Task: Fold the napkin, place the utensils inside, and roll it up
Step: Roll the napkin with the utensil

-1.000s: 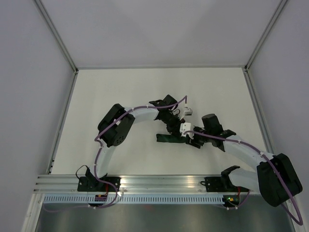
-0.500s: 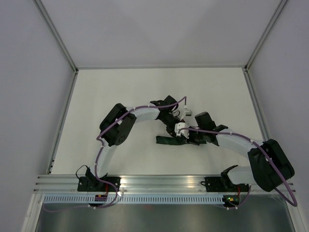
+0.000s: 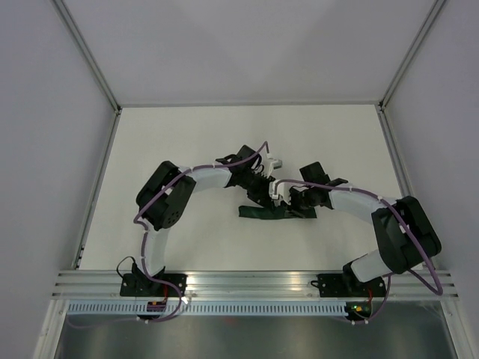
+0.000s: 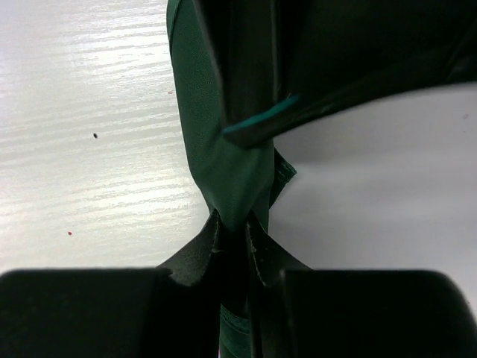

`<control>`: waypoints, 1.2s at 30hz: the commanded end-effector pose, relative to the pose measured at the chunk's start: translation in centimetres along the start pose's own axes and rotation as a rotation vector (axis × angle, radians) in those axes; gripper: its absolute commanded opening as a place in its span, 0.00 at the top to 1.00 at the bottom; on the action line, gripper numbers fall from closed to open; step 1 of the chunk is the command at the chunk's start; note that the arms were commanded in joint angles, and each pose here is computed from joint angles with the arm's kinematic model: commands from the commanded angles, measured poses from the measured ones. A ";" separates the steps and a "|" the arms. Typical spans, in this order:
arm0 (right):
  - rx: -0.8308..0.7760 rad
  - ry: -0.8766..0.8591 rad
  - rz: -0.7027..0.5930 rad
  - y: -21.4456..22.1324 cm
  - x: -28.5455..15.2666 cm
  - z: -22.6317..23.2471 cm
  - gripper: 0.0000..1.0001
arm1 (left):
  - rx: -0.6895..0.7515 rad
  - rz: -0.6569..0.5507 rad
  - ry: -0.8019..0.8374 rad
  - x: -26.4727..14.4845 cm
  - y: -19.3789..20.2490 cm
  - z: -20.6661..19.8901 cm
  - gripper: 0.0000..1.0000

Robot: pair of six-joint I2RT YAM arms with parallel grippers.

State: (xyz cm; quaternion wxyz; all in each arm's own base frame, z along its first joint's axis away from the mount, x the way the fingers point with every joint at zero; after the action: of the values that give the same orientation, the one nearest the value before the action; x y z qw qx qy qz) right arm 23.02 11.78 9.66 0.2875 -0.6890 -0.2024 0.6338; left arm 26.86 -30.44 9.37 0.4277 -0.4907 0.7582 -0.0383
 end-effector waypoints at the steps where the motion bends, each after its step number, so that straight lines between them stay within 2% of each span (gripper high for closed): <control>1: 0.056 -0.115 0.050 1.4 0.0 0.4 0.99 | 0.005 -0.182 -0.077 -2.9 -2.4 -0.8 0.66; 7: 0.090 -0.209 0.072 1.3 0.2 -0.9 0.99 | 0.043 -0.303 -0.150 -5.6 -2.1 -1.8 0.65; 13: 0.181 -0.315 0.144 1.9 1.5 -2.6 0.99 | 0.114 -0.495 -0.271 -8.2 -0.3 -2.7 0.60; 18: 0.248 -0.315 0.180 2.1 2.4 -4.6 0.99 | 0.268 -0.563 -0.421 -9.3 1.0 -3.9 0.58; 22: 0.296 -0.323 0.202 1.9 2.9 -5.5 0.99 | 0.417 -0.559 -0.504 -8.2 2.7 -5.1 0.55; 24: 0.313 -0.322 0.211 2.0 3.3 -6.2 0.99 | 0.538 -0.533 -0.554 -7.2 3.0 -6.0 0.54; 31: 0.367 -0.363 0.227 2.2 4.2 -7.1 0.99 | 0.856 -0.396 -0.679 -3.1 4.2 -7.9 0.52; 36: 0.391 -0.381 0.239 2.4 4.8 -7.6 0.99 | 1.039 -0.269 -0.737 0.0 5.0 -6.9 0.50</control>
State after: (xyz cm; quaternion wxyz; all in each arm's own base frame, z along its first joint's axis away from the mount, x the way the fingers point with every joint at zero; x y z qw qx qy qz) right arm 29.36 12.50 8.45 0.3465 -0.4571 -0.0599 0.8170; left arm 17.50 -29.33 11.40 0.7828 -0.3610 0.4387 -0.2538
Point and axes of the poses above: each gripper's point midway between its finger pads, its own x axis out along the fingers, its own z axis along the line the jaws close on, y = z × x, the point moved 10 cm from there along -x, back along the fingers, and after that the axes turned 1 degree about x, right-handed, at the moved point
